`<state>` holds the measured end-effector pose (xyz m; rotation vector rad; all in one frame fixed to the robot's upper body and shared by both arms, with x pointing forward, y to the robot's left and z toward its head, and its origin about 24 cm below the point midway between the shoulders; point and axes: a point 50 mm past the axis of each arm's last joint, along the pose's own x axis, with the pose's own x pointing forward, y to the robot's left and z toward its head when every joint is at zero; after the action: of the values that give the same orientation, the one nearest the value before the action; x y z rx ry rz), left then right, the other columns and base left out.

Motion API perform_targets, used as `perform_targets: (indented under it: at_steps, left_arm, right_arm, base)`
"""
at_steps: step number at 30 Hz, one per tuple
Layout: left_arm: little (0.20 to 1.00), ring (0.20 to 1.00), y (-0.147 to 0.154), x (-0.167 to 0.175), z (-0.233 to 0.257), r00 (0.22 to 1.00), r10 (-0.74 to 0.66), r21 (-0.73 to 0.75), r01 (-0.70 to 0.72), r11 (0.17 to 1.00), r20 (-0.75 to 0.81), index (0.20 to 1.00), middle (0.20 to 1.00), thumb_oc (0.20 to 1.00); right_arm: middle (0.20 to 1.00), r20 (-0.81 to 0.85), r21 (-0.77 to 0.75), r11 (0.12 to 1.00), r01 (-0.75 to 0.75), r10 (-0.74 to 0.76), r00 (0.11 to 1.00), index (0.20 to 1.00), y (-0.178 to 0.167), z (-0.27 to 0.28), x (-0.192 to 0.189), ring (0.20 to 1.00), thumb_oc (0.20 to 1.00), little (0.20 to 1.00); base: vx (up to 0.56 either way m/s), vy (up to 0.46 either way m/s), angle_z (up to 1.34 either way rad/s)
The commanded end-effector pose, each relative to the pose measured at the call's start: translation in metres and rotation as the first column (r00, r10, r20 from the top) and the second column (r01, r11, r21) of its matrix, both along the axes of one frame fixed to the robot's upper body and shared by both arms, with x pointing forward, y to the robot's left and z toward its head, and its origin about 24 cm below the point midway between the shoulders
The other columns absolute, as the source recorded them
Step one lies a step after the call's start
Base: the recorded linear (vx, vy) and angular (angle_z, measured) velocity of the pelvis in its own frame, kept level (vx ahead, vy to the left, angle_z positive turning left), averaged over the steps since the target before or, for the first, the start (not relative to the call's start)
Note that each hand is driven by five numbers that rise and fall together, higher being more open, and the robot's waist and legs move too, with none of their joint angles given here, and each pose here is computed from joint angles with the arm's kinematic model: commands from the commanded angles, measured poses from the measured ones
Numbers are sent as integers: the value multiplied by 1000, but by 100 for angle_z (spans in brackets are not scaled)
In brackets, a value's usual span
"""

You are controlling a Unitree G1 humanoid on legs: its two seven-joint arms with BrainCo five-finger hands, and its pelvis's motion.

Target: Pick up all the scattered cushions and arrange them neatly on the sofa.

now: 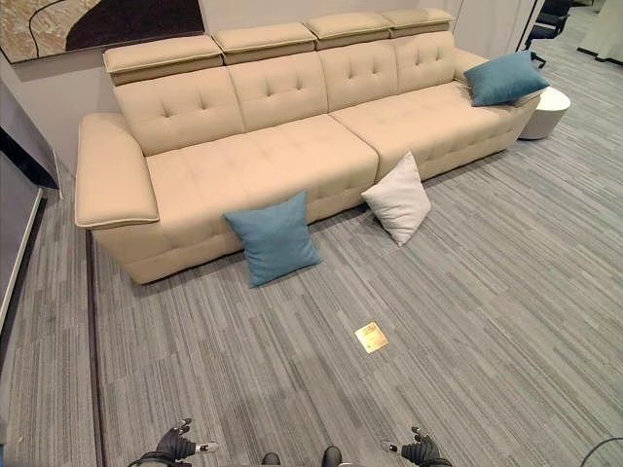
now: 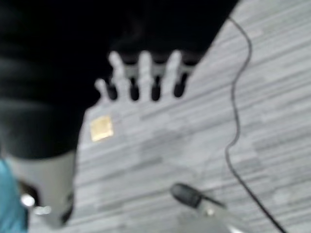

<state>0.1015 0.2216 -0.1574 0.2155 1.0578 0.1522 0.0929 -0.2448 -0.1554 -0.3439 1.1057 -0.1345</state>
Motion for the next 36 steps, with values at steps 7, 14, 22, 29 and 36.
perform_targets:
  at_steps: [7,14,22,29,36]
  left_arm:
    - [1000,1000,0,21,4,998,-62,17,62,998,13,1000,1000,1000]
    - [1000,1000,0,21,4,998,-65,17,65,998,7,1000,1000,1000]
    - [1000,1000,7,29,7,998,-58,47,57,997,24,1000,1000,1000]
    - [1000,1000,-3,46,12,993,-91,26,90,996,74,1000,1000,1000]
    - [1000,1000,-13,67,19,982,-122,7,122,992,145,1000,1000,1000]
  right_arm:
    - [1000,36,-11,999,-38,38,999,1000,2,4,20,1000,1000,1000]
    - [1000,56,-9,999,-49,49,997,1000,4,6,29,1000,1000,1000]
    - [1000,134,16,998,-68,65,989,1000,15,13,56,1000,1000,1000]
    - [1000,137,24,995,-99,95,986,1000,17,13,56,1000,1000,1000]
    - [1000,162,32,998,-50,44,986,1000,11,16,55,1000,1000,1000]
  base:
    - [10,7,0]
    - [17,26,-3]
    - [25,135,-18]
    - [268,-97,7]
    - [291,-202,87]
